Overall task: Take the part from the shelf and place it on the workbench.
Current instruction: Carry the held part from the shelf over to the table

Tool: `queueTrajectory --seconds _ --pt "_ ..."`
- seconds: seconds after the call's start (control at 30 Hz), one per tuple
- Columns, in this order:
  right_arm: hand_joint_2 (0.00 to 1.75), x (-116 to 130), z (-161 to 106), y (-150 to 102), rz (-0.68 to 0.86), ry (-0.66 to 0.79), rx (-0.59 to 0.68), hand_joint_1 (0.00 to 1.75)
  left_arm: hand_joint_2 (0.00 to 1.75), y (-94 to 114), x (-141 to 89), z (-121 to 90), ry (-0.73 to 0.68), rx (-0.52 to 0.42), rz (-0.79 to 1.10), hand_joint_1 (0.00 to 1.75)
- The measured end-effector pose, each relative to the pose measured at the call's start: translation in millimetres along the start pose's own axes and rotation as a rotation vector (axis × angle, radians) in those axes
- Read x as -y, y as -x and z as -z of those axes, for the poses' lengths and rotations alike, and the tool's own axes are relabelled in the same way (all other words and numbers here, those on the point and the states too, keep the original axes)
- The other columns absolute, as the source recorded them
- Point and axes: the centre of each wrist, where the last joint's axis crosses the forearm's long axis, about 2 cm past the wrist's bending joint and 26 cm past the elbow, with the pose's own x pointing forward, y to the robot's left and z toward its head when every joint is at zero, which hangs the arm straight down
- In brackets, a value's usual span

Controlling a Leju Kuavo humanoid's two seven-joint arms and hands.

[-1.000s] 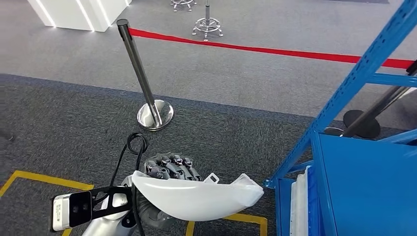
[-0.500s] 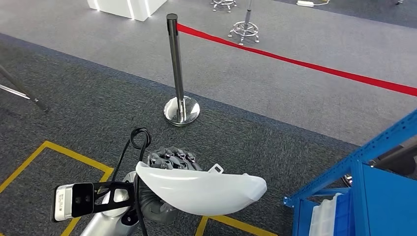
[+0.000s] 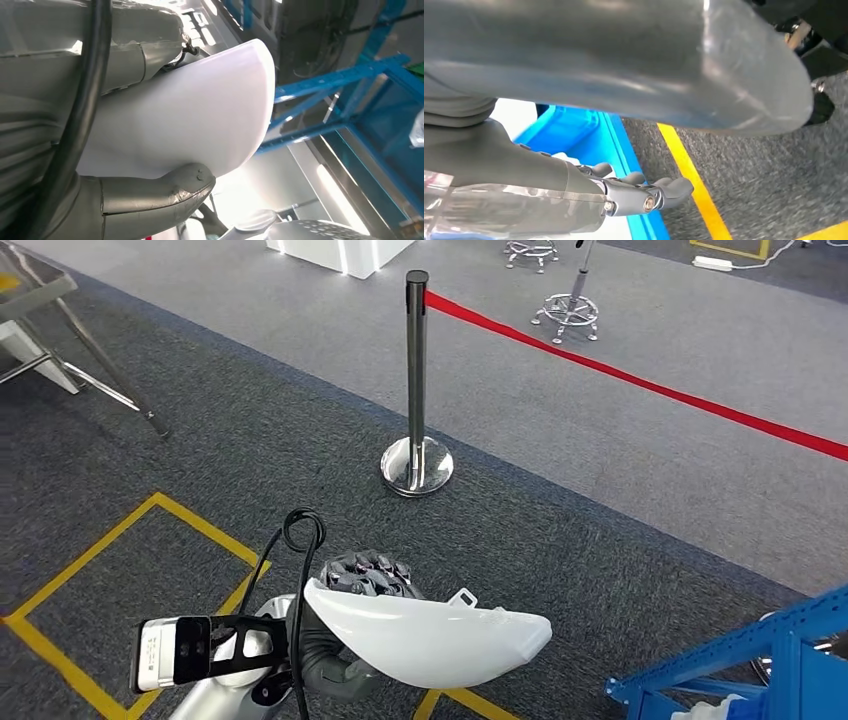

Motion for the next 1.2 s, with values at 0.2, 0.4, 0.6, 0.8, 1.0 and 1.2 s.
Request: queueTrajectory --seconds 0.2,0.4,0.6,0.8,1.0,1.2 --pt "0.00 -0.7 0.3 -1.0 -0.136 -0.025 -0.055 0.00 1.75 4.3 2.6 -2.3 0.006 -0.025 -0.039 1.75" --pt "0.00 -1.7 1.4 -6.5 -0.195 -0.030 -0.056 0.00 1.75 6.6 3.4 -0.5 0.012 -0.041 -0.043 1.75" --pt "0.00 -6.0 0.9 -1.7 -0.200 -0.044 -0.072 0.00 1.75 10.9 5.4 -3.1 0.003 -0.057 -0.058 1.75" --pt "0.00 -6.9 1.1 -2.6 -0.190 -0.047 -0.083 0.00 1.75 11.8 5.6 -4.9 -0.017 -0.069 -0.060 1.75" --pt "0.00 -11.9 1.0 0.1 -0.172 -0.045 -0.085 0.00 1.75 12.2 5.9 -9.3 -0.023 -0.084 -0.062 1.75" --pt "0.00 -9.7 0.9 -0.3 -0.161 -0.023 -0.082 0.00 1.75 12.8 6.5 -11.7 -0.027 -0.091 -0.063 1.75"
